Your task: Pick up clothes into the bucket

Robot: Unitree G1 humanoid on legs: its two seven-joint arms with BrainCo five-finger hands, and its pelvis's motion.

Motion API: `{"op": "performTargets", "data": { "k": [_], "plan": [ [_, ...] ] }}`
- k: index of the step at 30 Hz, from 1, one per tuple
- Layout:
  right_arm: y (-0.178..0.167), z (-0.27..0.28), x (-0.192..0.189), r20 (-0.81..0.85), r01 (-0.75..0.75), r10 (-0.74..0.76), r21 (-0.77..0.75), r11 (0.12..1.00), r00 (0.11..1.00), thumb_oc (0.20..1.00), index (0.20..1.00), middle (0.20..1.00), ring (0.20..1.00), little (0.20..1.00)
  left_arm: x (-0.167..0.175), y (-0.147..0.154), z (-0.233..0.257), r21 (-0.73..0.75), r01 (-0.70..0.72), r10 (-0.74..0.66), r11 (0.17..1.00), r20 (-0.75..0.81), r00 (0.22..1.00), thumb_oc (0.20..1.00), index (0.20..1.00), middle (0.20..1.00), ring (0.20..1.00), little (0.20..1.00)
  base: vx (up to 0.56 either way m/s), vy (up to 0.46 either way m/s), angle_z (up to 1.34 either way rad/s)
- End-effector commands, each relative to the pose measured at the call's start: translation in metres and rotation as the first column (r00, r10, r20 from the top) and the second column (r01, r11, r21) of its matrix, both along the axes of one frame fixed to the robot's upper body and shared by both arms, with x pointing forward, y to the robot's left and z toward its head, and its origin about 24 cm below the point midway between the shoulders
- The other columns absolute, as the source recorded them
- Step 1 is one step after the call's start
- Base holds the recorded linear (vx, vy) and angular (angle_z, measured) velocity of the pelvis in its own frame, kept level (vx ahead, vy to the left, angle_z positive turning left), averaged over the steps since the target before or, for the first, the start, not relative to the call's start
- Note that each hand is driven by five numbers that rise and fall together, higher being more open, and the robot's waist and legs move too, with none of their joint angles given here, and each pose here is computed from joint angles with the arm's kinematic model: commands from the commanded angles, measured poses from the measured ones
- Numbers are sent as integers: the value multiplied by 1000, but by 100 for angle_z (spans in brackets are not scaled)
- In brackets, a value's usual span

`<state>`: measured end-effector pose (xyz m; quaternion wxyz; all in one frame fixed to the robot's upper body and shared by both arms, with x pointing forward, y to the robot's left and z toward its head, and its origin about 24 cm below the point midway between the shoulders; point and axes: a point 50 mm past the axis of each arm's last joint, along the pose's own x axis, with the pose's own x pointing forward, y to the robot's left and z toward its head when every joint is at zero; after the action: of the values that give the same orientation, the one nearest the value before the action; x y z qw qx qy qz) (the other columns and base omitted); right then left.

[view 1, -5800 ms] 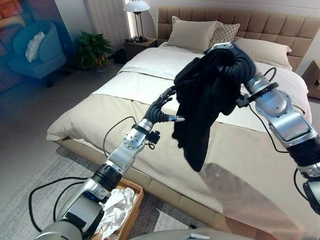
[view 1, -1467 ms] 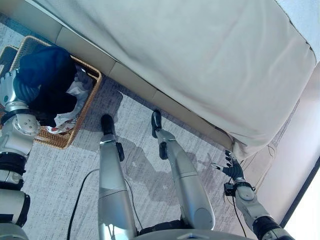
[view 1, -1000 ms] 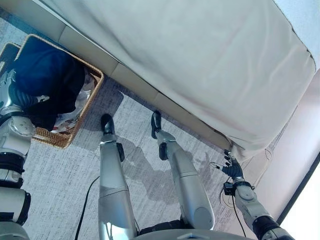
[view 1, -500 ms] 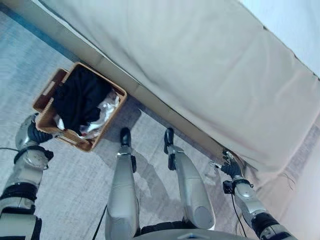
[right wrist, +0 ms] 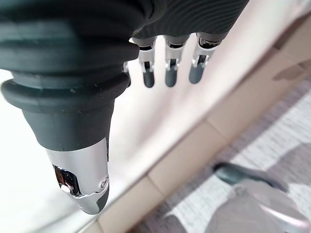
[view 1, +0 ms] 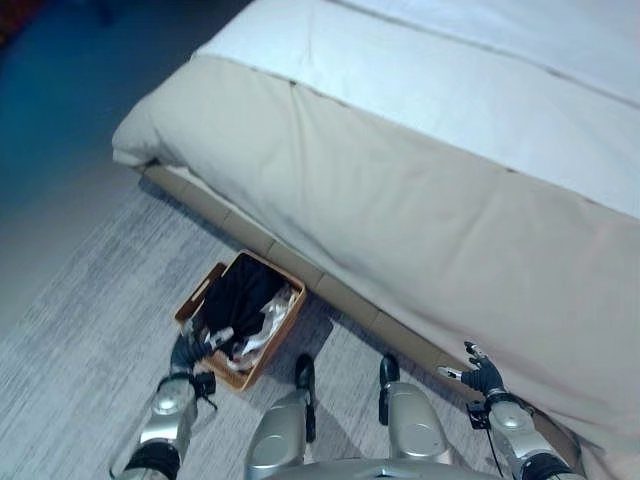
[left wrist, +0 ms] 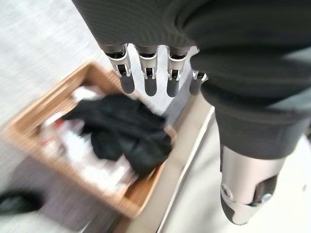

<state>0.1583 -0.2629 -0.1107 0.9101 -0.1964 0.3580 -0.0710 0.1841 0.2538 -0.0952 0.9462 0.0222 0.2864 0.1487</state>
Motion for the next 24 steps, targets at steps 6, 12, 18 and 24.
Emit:
{"op": "performTargets", "data": {
  "k": [6,12,18,24],
  "plan": [
    [9,-11,-11,-135,-219,202,-121,968,970,1000,1000,1000,1000,1000,-18,-41,-24,-6,229,-228,973,-123,966,1000,1000,1000,1000,1000,91,-64,4],
    [22,-14,-8,-142,-244,228,-107,964,963,1000,1000,1000,1000,1000,-51,-47,-45,-25,243,-240,970,-275,931,1000,1000,1000,1000,1000,64,-19,-5],
    [48,-27,-20,-174,-255,257,36,966,951,1000,1000,1000,1000,1000,-74,-53,-57,-26,262,-252,965,-373,893,1000,1000,1000,1000,1000,25,13,-6],
    [56,-37,-39,-227,-171,196,126,977,954,1000,1000,1000,1000,1000,-74,-60,-60,-66,241,-248,968,-379,892,1000,1000,1000,1000,1000,1,5,-3]
  ]
}}
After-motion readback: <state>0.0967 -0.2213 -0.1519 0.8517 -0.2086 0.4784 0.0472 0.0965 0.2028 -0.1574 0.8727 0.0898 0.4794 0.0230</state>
